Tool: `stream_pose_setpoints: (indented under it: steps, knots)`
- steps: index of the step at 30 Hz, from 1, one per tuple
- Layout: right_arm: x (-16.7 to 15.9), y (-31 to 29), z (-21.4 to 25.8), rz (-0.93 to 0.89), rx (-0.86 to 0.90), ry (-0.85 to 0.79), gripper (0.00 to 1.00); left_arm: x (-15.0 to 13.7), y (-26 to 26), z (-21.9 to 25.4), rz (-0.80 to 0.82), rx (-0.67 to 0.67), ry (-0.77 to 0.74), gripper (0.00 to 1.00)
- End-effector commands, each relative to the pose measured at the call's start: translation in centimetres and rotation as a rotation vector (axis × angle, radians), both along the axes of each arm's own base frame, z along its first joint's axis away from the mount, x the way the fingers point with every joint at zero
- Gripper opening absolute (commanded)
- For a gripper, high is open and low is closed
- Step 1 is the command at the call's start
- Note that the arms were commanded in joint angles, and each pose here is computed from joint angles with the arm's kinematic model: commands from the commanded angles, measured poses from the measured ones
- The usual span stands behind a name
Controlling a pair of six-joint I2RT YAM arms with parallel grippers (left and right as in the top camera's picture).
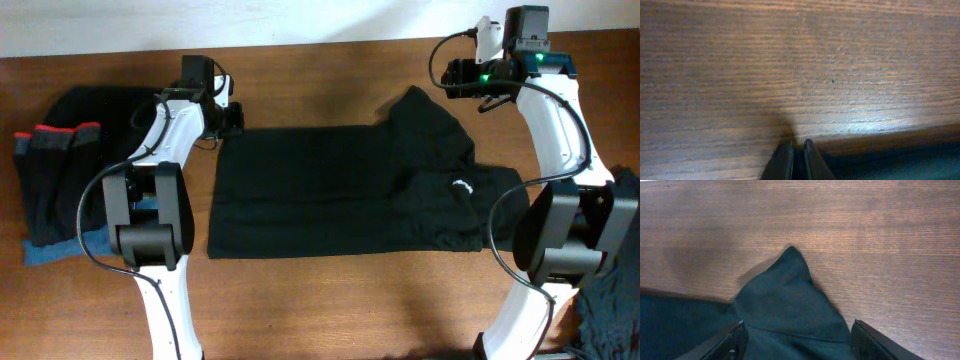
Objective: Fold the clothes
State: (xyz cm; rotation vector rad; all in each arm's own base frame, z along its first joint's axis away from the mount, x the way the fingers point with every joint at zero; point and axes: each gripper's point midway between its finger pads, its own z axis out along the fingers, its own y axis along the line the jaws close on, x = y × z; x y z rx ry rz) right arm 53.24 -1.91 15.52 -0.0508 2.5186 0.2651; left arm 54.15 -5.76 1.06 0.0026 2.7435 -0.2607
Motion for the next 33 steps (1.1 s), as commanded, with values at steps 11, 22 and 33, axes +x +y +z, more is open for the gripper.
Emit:
stream_pose_setpoints:
  steps: [11, 22, 33]
  knots:
    - [1.7, 1.8, -4.0, 0.102, 0.068, 0.003, 0.76, -3.5, 0.1, -0.4, -0.012, 0.013, 0.144, 0.01]
    - [4.1, 1.6, -11.0, 0.098, 0.073, 0.019, 0.78, -4.5, 0.2, -0.6, -0.009, 0.014, 0.188, 0.01]
    - [3.6, 1.6, -15.0, 0.095, 0.084, 0.083, 0.23, -4.4, 0.2, -0.6, -0.009, 0.013, 0.184, 0.01]
